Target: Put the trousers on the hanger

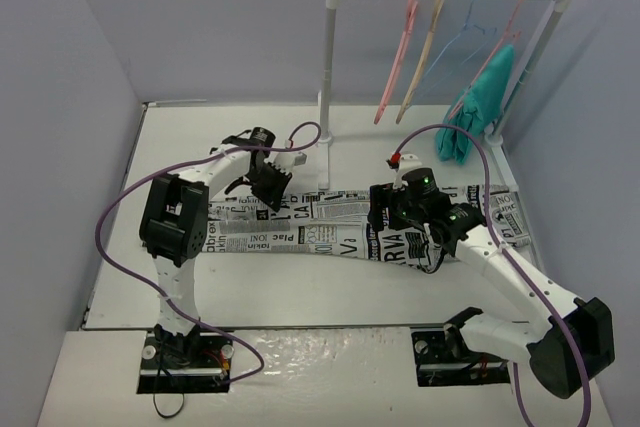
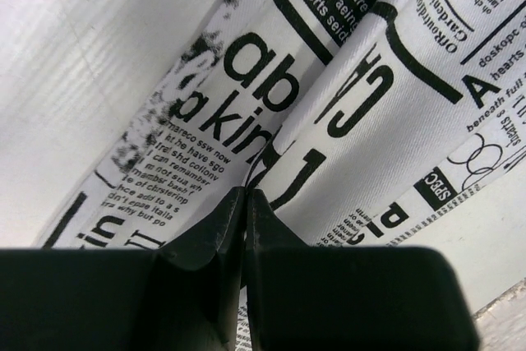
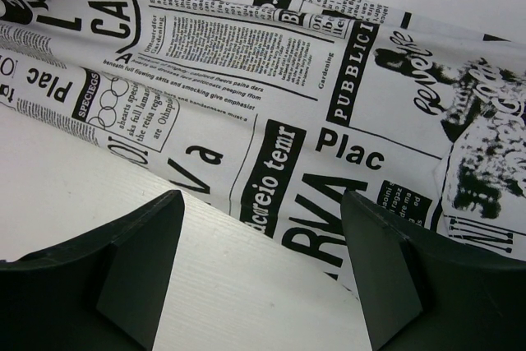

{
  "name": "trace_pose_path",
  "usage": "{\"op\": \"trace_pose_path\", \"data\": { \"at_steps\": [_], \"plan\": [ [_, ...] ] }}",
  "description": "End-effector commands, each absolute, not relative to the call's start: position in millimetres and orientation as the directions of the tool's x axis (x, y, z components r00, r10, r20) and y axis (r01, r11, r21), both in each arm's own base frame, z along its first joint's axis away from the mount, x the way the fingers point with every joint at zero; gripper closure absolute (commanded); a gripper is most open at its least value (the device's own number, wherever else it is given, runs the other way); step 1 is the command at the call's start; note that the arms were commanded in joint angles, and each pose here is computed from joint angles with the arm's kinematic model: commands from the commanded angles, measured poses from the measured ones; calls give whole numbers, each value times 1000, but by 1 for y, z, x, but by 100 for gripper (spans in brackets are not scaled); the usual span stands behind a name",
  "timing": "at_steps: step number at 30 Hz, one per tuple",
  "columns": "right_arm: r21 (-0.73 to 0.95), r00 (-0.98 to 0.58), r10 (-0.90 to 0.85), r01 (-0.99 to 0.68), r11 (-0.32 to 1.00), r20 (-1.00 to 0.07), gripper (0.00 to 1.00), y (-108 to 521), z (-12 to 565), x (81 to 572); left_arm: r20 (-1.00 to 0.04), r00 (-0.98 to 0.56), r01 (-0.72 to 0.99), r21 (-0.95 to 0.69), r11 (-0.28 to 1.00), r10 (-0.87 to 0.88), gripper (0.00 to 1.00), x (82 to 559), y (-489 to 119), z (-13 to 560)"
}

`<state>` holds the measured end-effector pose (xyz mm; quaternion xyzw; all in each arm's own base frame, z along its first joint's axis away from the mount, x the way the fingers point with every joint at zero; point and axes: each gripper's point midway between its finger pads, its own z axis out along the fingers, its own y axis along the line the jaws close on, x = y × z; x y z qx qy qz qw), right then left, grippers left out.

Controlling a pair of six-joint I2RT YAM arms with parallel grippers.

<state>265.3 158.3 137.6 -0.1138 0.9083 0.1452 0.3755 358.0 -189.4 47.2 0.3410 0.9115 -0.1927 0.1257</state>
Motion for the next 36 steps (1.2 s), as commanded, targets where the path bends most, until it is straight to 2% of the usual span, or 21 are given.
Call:
{"op": "trace_pose_path", "data": {
  "at_steps": [1,8,15,23,29,33,36],
  "plan": [
    [174,-659,-79,-309,935,-748,26,157,150,270,-487,-655,717,-162,678,577,100,385,-191,102],
    [169,-656,-77,-304,938,-751,26,156,152,270,-462,-662,710,-135,692,589,100,399,-189,94],
    [167,-659,-66,-285,944,-749,26,152,150,268,-483,-652,697,-78,712,585,100,413,-185,92],
    [165,-678,-49,-248,955,-734,26,149,143,270,-453,-687,662,-66,747,568,98,426,-183,66],
    [142,-704,2,-141,980,-710,26,138,129,275,-457,-716,575,42,817,528,87,445,-167,62],
    [141,-718,46,-73,987,-694,26,134,122,281,-510,-724,475,118,872,463,75,461,-155,79],
    [150,-732,94,-11,989,-675,26,128,115,287,-583,-713,381,144,913,390,61,467,-148,103]
  ]
}}
